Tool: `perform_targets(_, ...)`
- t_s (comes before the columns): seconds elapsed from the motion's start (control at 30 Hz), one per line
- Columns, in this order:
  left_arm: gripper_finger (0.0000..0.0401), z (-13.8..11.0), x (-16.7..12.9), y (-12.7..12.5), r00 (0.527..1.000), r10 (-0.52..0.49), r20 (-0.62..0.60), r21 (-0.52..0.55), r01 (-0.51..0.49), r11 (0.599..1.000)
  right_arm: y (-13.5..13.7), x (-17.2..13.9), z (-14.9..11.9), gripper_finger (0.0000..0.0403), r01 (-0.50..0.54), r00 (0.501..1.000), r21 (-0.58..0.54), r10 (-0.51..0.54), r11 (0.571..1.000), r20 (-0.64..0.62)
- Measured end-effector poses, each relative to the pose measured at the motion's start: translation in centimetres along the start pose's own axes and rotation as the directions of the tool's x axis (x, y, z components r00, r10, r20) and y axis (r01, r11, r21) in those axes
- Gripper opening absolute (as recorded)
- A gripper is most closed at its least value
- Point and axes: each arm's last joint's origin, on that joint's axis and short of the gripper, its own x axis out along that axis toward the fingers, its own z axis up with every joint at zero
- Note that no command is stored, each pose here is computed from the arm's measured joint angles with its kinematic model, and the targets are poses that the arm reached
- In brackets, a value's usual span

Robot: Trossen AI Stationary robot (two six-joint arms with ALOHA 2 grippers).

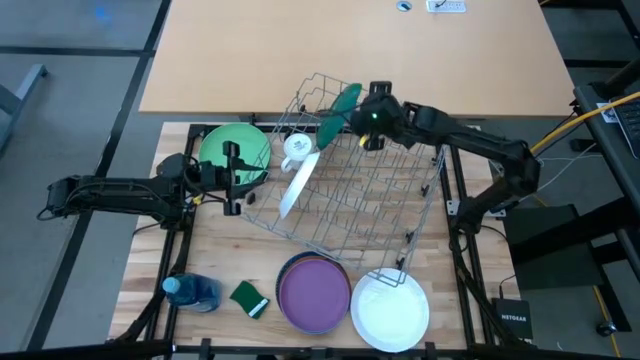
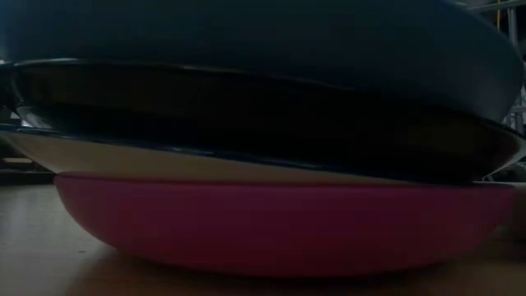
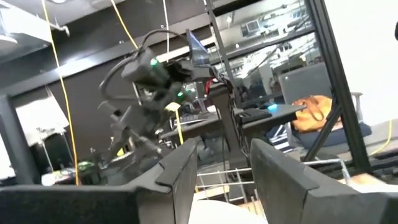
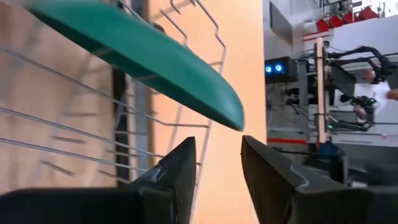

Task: Sort dishes
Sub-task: Put the green plate in the dish rack

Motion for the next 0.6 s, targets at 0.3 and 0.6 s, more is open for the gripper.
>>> perform_targets(0.3, 0.0141, 0.0, 0.0, 0.0, 1.000, 0.000, 0.000, -0.103, 0.000, 0.995, 3.7, -3.7, 2.0, 0.0131, -0.114, 0.991, 0.068, 0.110, 0.991, 0.070)
perform_targets(0.6, 0.0141, 0.6, -0.6, 0.9, 0.985, 0.173, -0.002, -0.330, -0.164, 0.930, 7.7, -7.7, 3.7, 0.0131, -0.258, 0.958, 0.116, 0.239, 0.959, 0.158)
